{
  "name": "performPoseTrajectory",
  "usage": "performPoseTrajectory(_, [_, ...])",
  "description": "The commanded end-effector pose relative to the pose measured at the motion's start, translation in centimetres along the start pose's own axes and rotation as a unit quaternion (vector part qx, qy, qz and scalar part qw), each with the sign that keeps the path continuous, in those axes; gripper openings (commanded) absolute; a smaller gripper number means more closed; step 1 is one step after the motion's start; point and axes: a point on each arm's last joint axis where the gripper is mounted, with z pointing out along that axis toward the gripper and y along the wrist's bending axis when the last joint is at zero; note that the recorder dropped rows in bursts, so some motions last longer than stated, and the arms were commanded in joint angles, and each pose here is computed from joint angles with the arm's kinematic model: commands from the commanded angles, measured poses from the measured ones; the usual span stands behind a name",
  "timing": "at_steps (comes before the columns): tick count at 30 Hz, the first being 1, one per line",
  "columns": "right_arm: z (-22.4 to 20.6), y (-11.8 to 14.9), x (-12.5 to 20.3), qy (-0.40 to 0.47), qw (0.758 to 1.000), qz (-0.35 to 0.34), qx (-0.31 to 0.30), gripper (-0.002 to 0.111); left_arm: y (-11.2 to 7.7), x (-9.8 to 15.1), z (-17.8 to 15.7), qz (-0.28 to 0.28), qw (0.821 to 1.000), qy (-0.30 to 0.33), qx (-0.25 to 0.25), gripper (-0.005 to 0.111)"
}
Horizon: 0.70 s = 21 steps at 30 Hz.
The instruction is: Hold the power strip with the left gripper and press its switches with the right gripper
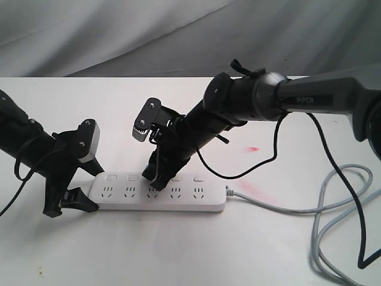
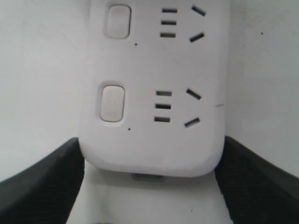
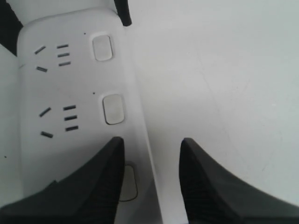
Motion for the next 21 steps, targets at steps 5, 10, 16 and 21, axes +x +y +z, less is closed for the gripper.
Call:
performPoseTrajectory(5, [0.7, -0.7, 2.0, 0.036, 0.999, -0.007, -0.012, 0.037, 0.1, -0.2, 0.1, 0.004, 1.0, -0.001, 0.001, 0.04])
performPoseTrajectory(10, [0.5, -1.0, 2.4, 0.04, 0.999, -0.005, -0.013, 0.037, 0.1, -0.2, 0.1, 0.004, 1.0, -0.001, 0.001, 0.04])
performPoseTrajectory(16, [0.6, -1.0, 2.5, 0.041, 0.999, -0.004, -0.014, 0.037, 0.1, -0.2, 0.1, 0.004, 1.0, -0.001, 0.001, 0.04])
performPoseTrajectory(21, [1.6, -0.8, 3.1, 0.047, 0.999, 0.006, -0.027, 0.037, 0.1, -0.2, 0.1, 0.004, 1.0, -0.001, 0.001, 0.04])
